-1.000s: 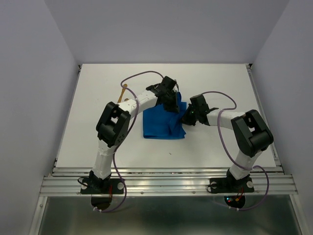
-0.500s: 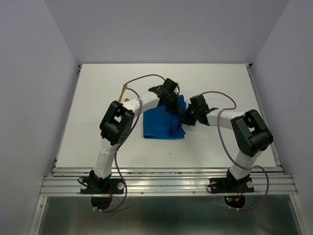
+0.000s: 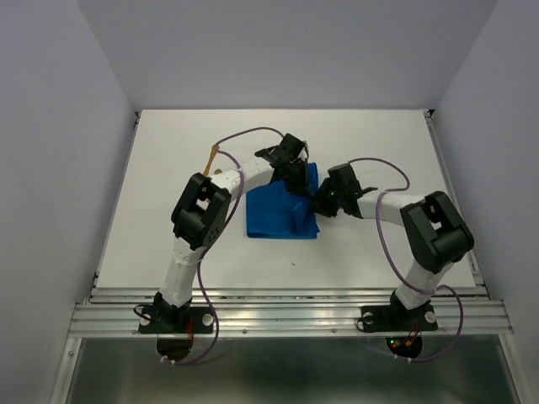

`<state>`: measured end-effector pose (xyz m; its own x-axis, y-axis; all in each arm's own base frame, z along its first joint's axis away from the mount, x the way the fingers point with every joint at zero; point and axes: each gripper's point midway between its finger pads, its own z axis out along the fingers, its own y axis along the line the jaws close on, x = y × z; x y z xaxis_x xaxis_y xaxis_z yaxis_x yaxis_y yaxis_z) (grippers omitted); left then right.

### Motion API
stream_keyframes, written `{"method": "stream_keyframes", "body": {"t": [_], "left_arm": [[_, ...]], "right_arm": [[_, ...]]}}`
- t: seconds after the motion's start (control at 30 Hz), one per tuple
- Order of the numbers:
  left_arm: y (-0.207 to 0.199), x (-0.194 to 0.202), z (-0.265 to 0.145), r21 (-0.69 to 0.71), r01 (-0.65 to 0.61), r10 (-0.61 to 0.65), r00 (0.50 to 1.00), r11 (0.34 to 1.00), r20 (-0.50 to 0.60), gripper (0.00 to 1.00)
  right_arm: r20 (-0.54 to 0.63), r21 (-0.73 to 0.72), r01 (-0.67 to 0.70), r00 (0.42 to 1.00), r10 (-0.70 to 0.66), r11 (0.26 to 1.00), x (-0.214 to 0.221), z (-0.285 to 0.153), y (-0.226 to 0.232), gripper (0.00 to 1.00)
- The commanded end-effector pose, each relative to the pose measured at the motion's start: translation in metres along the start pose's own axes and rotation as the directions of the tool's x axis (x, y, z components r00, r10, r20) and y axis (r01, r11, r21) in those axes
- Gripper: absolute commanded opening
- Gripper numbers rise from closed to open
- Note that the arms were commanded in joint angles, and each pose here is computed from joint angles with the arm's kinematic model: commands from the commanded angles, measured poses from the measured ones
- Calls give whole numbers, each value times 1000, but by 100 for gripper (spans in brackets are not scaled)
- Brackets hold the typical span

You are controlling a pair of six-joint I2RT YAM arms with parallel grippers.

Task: Fold the napkin into a case and place the utensils inside
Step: Fold the rectangle-folded napkin at the center of the board.

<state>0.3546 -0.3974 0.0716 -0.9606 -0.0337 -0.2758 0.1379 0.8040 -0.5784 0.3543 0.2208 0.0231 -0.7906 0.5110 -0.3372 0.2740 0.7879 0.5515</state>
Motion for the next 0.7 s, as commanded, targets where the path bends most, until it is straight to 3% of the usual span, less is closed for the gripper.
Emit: {"method": "stream_keyframes", "body": {"t": [0.0, 0.07, 0.17, 0.3, 0.33, 0.4, 0.67], "left_arm": [[-30, -13, -19, 67, -52, 49, 997, 996, 55, 0], [-28, -10, -19, 57, -70, 67, 997, 996, 44, 0], [-24, -8, -20, 43, -82, 80, 996, 996, 46, 0], [-22, -6, -23, 44, -80, 78, 996, 996, 46, 0], [-22, -6, -23, 45, -80, 78, 996, 996, 45, 0], [-23, -5, -23, 48, -79, 77, 996, 996, 42, 0], [-24, -6, -29, 44, -76, 74, 996, 996, 52, 0]], "right_arm": [[-32, 202, 59, 998, -54, 978, 26, -12, -60, 47], [-27, 201, 74, 997, -70, 977, 25, -22, -60, 53], [-19, 207, 68, 998, -66, 976, 27, -29, -65, 54], [-11, 194, 66, 998, -65, 979, 27, -33, -63, 51], [-10, 195, 66, 998, -65, 979, 27, -32, -64, 40], [-4, 196, 69, 998, -69, 978, 25, -31, -62, 33], [16, 211, 106, 994, -112, 972, 4, -17, -57, 33]]}}
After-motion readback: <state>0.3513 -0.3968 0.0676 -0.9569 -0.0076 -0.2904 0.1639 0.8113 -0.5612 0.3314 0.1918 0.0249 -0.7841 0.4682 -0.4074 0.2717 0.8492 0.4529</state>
